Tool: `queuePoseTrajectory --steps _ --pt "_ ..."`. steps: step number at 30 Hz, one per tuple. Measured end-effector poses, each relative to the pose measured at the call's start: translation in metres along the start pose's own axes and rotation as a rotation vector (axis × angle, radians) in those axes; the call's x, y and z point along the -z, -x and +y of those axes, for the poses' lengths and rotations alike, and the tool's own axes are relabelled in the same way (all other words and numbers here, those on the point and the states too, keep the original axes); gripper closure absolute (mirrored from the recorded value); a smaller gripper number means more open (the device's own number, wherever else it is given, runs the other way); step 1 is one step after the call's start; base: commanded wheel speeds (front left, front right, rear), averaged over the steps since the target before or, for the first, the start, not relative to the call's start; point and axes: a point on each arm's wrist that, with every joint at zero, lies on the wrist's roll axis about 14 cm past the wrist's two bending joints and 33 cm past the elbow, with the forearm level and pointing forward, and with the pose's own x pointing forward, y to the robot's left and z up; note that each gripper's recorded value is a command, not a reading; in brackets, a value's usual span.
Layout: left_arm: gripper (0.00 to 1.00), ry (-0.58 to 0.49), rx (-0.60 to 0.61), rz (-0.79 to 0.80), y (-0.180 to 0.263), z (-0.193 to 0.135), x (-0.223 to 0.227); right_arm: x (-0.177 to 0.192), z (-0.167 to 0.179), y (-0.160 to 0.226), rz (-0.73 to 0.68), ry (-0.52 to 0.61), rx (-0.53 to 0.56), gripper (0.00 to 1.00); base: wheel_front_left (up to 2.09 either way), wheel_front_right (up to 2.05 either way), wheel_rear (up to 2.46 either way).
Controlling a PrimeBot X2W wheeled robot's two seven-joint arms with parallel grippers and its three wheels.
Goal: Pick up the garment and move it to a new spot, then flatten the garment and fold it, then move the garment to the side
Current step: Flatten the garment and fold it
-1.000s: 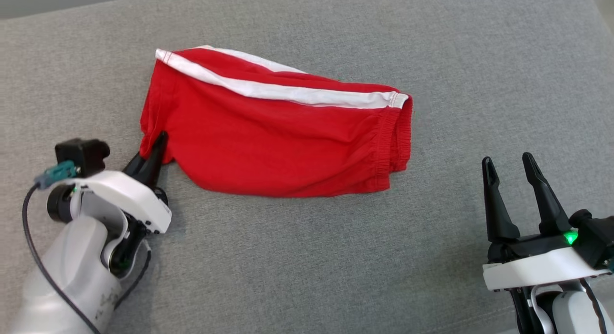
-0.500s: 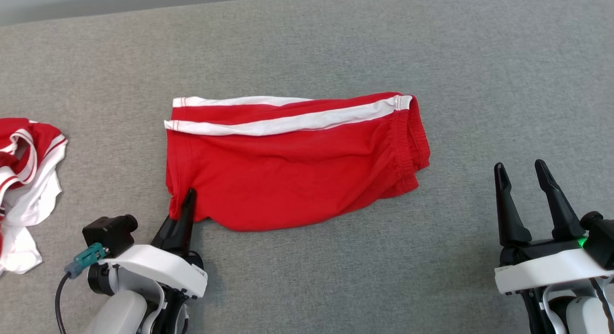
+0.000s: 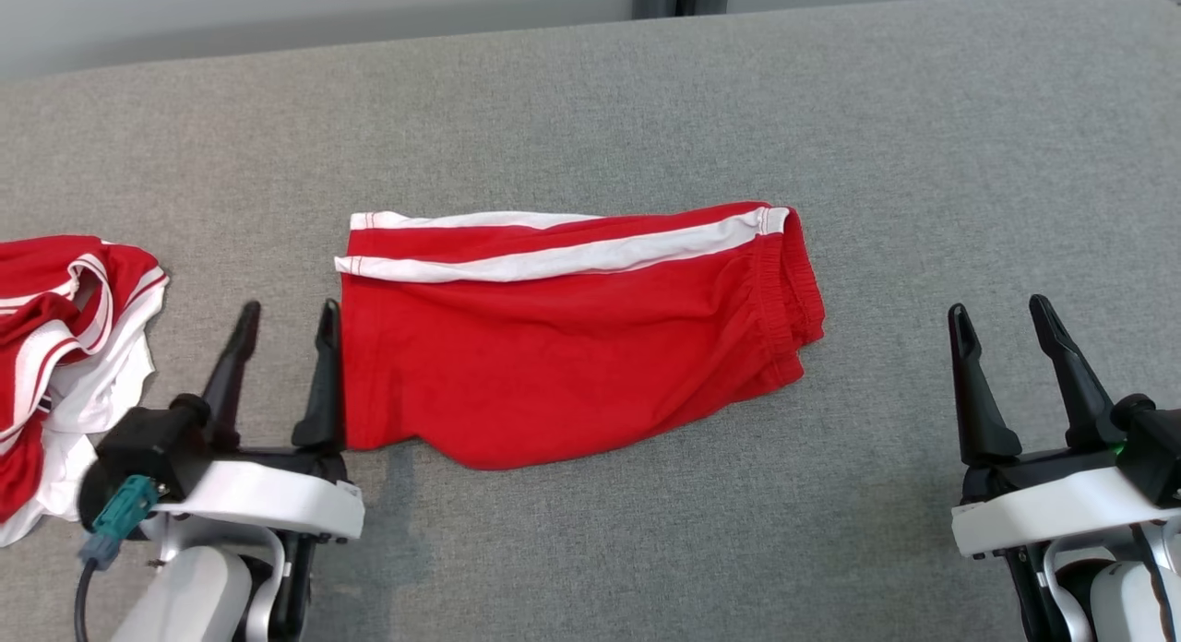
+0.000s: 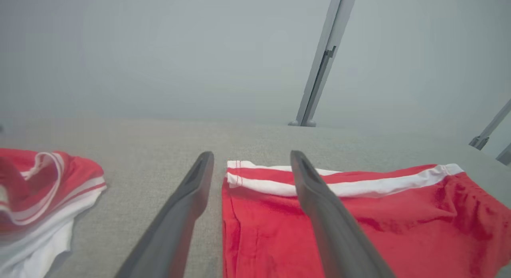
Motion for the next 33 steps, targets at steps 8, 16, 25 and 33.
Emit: queuePoseTrajectory --steps 8,16,25,33 --pt "0.00 -0.133 -0.040 -0.110 0.020 0.015 -0.034 -0.016 0.008 0.002 -0.025 0.055 -0.022 0.00 0.00 0.00 0.00" --pt "0.00 -0.150 -0.060 -0.129 0.038 0.019 -0.041 -0.021 0.011 0.009 -0.024 0.065 -0.028 0.00 0.00 0.00 0.00" --pt "0.00 -0.143 -0.065 -0.139 0.046 0.017 -0.046 -0.020 0.015 0.007 -0.011 0.060 -0.042 0.00 0.00 0.00 0.00" --pt "0.00 -0.136 -0.071 -0.134 0.040 0.019 -0.044 0.010 0.056 -0.027 0.080 0.041 -0.168 0.00 0.00 0.00 0.00"
